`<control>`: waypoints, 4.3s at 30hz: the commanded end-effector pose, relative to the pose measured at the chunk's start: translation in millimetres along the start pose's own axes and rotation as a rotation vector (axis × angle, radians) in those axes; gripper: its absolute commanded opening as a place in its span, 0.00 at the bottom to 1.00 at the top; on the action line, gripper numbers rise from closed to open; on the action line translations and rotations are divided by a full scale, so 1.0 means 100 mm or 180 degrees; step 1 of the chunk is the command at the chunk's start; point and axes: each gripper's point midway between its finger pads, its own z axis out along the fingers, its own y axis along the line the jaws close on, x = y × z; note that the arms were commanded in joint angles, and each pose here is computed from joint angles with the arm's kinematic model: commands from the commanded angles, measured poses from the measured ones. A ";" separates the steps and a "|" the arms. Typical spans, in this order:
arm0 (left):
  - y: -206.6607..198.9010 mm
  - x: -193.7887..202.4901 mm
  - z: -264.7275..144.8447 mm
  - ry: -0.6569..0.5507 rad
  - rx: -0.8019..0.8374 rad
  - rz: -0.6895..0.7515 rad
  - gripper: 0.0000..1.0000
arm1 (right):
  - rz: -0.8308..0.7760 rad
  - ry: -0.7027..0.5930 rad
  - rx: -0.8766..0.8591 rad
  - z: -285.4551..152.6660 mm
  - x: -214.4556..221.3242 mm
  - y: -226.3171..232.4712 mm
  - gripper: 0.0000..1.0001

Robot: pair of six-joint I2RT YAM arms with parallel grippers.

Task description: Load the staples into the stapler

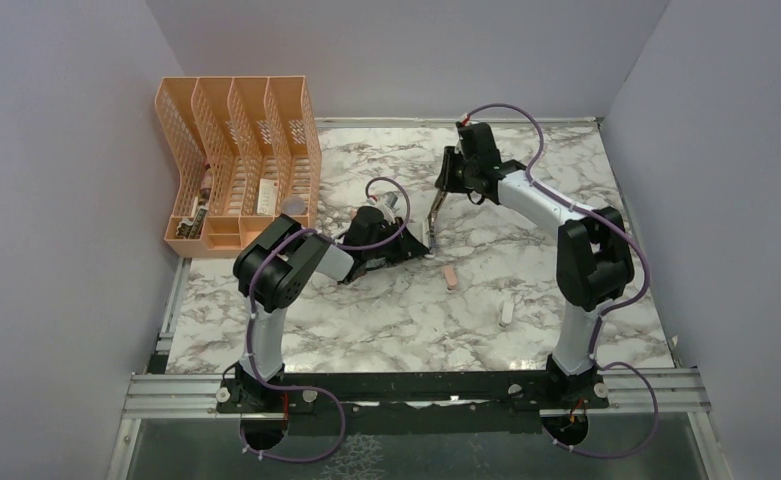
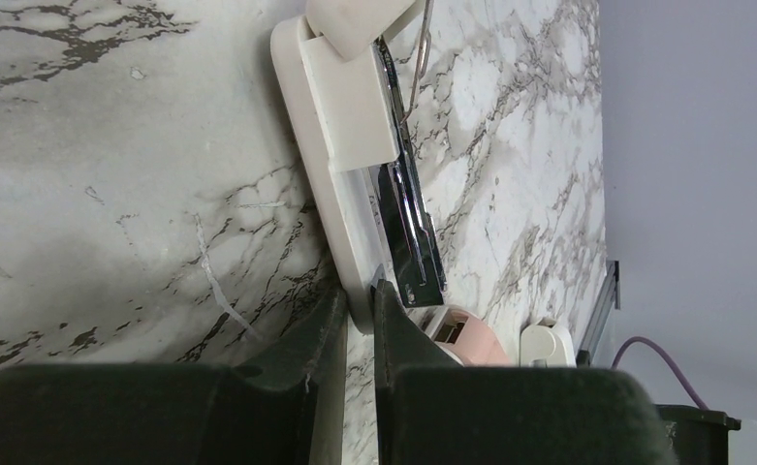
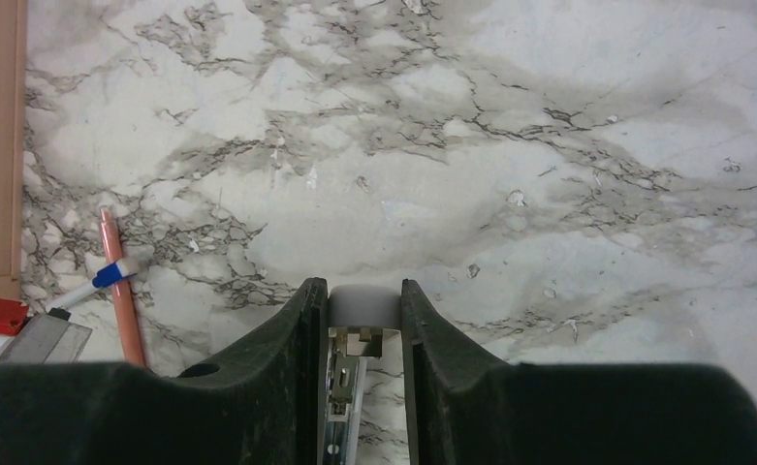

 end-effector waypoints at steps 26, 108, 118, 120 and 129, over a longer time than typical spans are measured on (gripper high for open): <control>0.05 -0.05 -0.01 0.0243 -0.0005 -0.1001 0.07 | 0.0308 0.0708 0.0062 0.03 0.89 0.17 0.39; -0.08 -0.63 -0.38 -0.0175 -0.0882 0.0055 0.40 | 0.0006 -0.0014 0.0378 -0.38 0.10 0.40 0.56; -0.35 -0.76 -0.66 -0.0330 -0.0813 0.0240 0.48 | -0.0149 0.0047 0.0201 -0.89 0.25 0.36 0.57; -0.44 -0.76 -0.75 -0.0363 -0.0749 0.0274 0.52 | -0.0212 0.0186 0.0244 -0.99 0.47 0.24 0.57; -0.75 -0.61 -1.02 -0.0327 -0.0444 0.0432 0.73 | -0.0544 0.0935 0.0028 -1.26 1.62 0.20 0.56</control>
